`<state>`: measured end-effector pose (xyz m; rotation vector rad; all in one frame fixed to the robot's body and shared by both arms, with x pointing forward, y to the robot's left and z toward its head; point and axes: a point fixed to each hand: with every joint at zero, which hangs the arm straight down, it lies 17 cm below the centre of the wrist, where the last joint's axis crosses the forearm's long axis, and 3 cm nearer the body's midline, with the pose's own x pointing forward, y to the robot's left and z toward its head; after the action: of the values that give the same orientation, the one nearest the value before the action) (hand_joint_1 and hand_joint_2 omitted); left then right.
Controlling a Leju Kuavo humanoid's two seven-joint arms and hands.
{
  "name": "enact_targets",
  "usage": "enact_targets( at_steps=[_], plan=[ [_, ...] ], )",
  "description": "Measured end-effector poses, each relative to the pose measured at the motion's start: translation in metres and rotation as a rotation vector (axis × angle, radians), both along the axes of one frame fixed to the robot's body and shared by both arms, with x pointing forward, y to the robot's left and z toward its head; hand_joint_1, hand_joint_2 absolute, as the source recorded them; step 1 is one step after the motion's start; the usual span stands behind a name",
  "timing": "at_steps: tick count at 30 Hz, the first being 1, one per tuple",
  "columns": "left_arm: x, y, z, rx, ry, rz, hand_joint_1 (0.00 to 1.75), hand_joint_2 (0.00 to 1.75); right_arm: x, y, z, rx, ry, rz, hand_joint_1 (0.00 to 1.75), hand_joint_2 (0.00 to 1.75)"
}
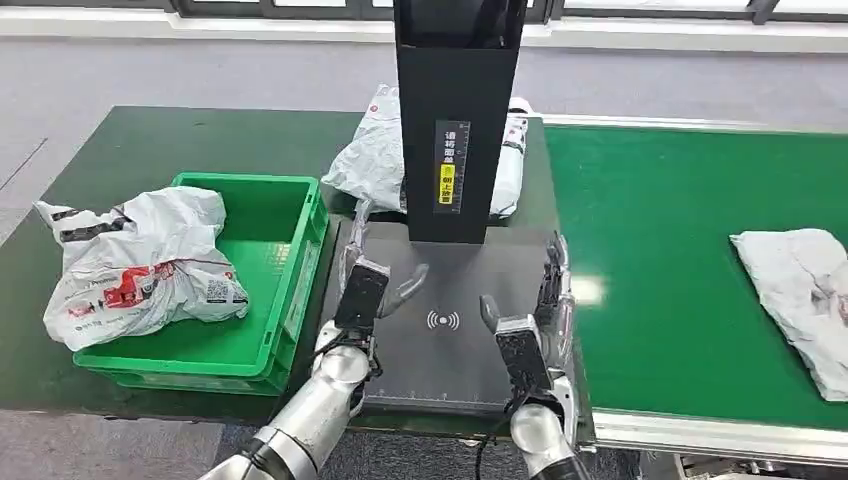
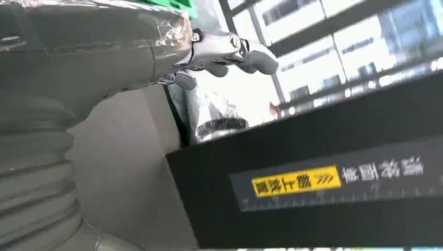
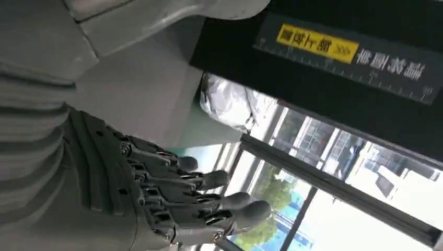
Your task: Moved the parcel from conveyor to table for the left to box.
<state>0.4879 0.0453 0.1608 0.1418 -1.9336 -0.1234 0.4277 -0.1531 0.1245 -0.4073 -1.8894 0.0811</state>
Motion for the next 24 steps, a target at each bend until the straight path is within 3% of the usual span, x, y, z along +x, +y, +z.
enact_targets(
  at_steps=[10,24],
  plan=[
    [-0.004,0.017,-0.01,-0.079,0.022,0.074,0.0,1.75,-0.005,0.009,-0.005,0.093,0.018,0.026,0.0,1.75],
    [-0.008,0.027,0.0,-0.103,-0.016,0.096,0.0,1.75,0.0,0.019,-0.006,0.106,0.021,0.054,0.0,1.75]
  ],
)
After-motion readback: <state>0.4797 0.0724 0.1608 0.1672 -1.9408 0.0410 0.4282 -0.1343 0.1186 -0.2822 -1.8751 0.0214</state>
